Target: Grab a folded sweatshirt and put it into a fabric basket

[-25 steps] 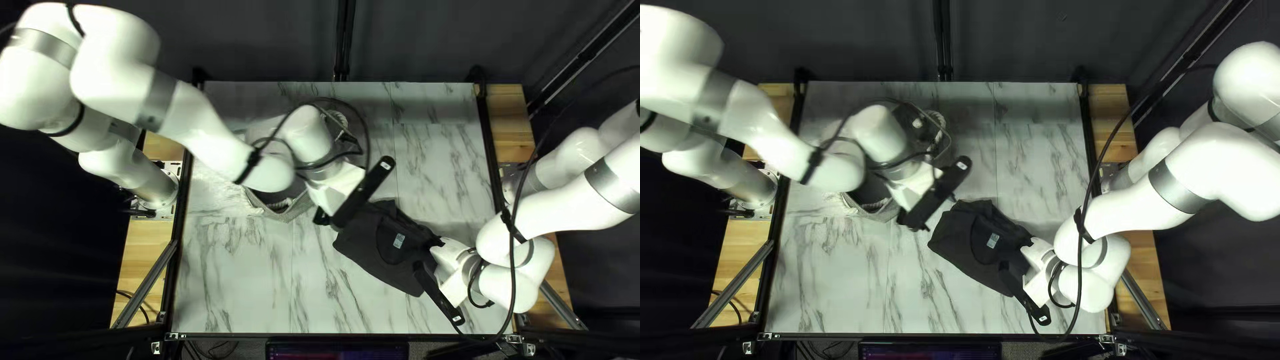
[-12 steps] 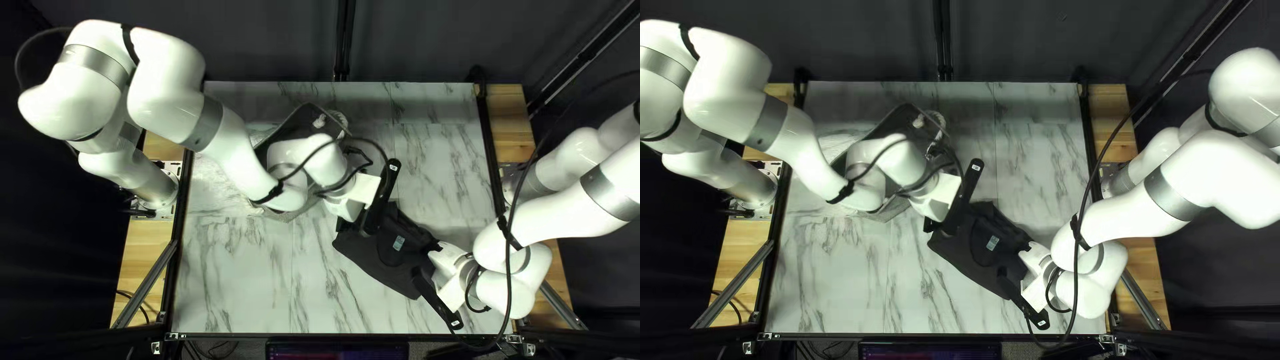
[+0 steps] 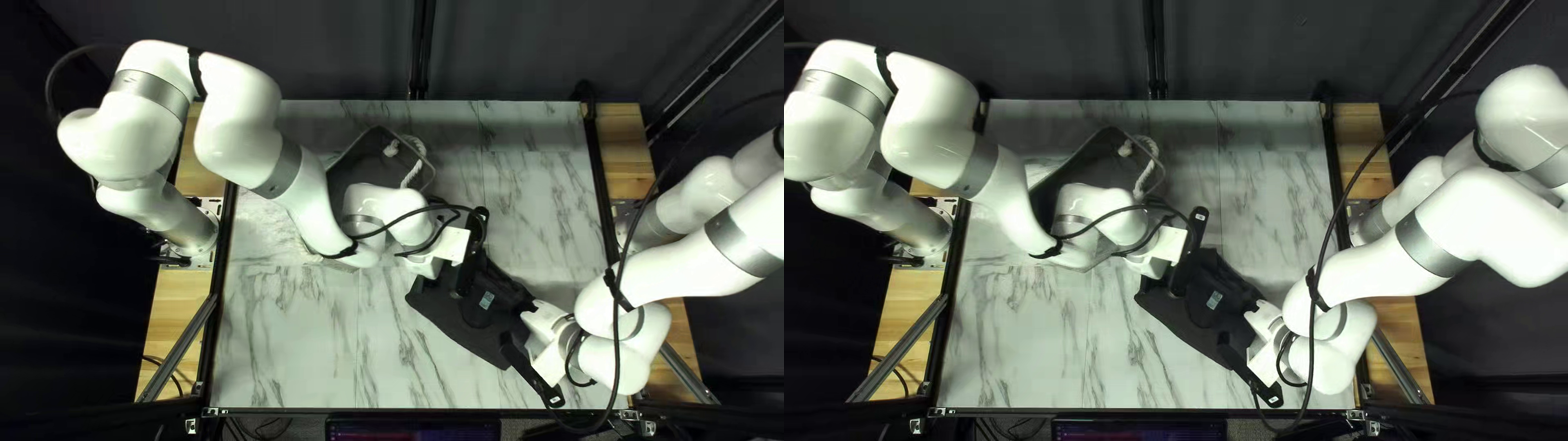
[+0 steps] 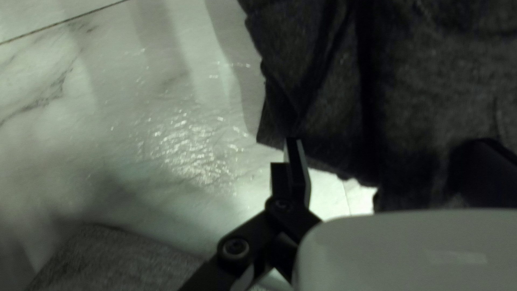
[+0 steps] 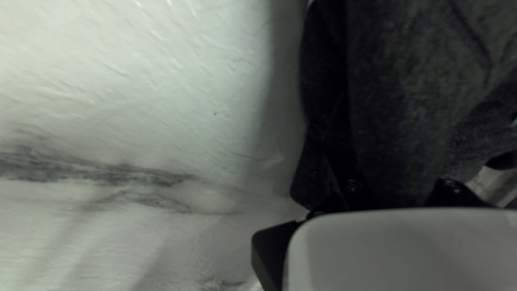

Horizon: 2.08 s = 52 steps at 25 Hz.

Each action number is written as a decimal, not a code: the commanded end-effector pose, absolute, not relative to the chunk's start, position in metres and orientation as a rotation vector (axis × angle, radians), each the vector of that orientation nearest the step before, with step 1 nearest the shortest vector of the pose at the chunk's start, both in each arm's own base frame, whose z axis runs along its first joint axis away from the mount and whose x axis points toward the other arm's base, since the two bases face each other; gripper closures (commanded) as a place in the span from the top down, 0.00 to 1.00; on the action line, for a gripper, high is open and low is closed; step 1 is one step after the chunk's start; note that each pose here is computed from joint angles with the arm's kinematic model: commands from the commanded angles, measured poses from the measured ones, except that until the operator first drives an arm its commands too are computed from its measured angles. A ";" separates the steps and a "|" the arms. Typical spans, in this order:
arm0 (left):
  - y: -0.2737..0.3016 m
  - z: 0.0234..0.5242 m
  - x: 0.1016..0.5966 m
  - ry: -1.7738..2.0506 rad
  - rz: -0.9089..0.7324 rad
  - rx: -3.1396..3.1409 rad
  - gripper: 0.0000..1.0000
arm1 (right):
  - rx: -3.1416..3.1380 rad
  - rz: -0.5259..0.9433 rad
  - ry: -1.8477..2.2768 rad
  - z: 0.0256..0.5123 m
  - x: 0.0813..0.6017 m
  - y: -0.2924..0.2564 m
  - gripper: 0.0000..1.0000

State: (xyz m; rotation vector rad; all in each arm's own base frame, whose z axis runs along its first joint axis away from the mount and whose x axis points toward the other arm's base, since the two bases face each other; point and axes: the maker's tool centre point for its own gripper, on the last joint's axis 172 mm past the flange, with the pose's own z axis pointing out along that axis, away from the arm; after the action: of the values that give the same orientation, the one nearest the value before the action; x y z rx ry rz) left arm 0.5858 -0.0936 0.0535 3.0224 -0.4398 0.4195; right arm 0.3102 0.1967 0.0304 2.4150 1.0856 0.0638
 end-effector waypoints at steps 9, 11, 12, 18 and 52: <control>-0.099 0.047 0.589 -0.503 0.369 2.967 1.00 | 2.407 0.054 1.096 0.030 0.310 0.198 0.00; -0.099 0.046 0.589 -0.505 0.364 2.964 1.00 | 2.405 0.053 1.097 0.029 0.310 0.199 0.00; -0.099 0.045 0.589 -0.505 0.361 2.963 1.00 | 2.405 0.052 1.099 0.029 0.310 0.199 0.00; -0.100 0.036 0.586 -0.503 0.338 2.959 1.00 | 2.402 0.050 1.106 0.029 0.311 0.200 0.00; -0.130 0.184 0.555 -0.837 0.440 2.733 0.00 | 2.337 0.118 0.922 0.149 0.318 0.151 0.00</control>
State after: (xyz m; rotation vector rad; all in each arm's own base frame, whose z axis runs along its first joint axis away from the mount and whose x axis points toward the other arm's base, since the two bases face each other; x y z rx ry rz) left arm 0.5655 -0.1318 0.1725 2.7385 -0.8272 0.4149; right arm 0.3060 0.1632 0.1243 2.3538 0.9428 0.1116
